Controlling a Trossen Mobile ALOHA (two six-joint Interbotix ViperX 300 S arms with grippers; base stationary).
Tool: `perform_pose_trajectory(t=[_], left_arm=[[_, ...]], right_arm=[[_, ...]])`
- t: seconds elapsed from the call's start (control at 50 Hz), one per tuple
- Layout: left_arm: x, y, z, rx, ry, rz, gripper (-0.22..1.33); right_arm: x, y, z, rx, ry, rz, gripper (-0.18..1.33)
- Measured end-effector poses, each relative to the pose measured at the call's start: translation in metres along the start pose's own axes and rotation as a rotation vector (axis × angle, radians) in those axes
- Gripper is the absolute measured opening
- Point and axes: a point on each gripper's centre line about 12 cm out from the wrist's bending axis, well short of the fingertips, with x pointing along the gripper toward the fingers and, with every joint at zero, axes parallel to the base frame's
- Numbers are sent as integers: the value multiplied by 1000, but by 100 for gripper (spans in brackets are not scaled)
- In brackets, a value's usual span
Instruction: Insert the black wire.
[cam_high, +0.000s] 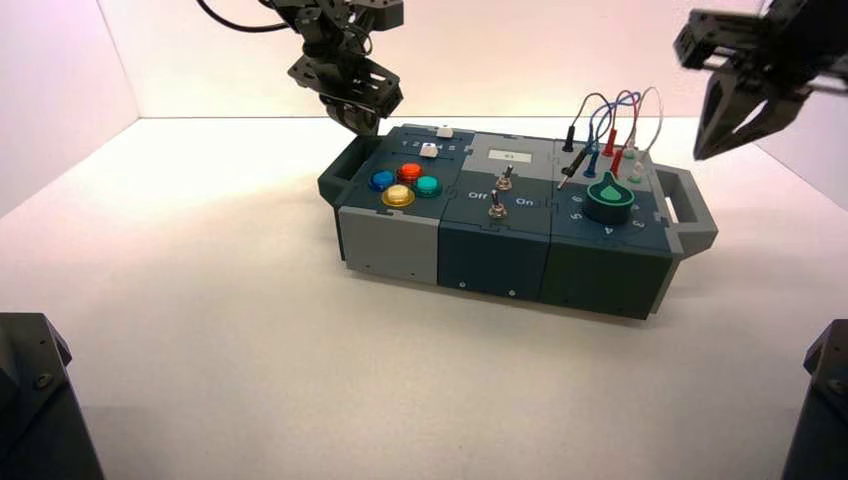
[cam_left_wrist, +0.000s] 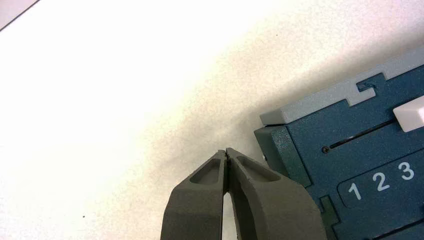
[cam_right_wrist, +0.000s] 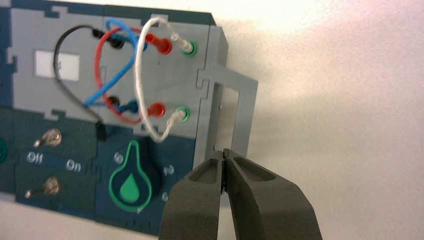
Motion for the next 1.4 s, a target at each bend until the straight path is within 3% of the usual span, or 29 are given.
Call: perform_pose_trajectory(t=[0.5,0.98,1.4], left_arm=[[1,0,0,1,-8,4,-16],[1,1,0,-2,-14,7,-16],[2,9,-7,-20,1,13,-16]], right_arm=[[38,-1,12,19,34,-16,-14],[55,1,24,28,-3,-15,-14],[72,22,48,-36,-8,0,-15]])
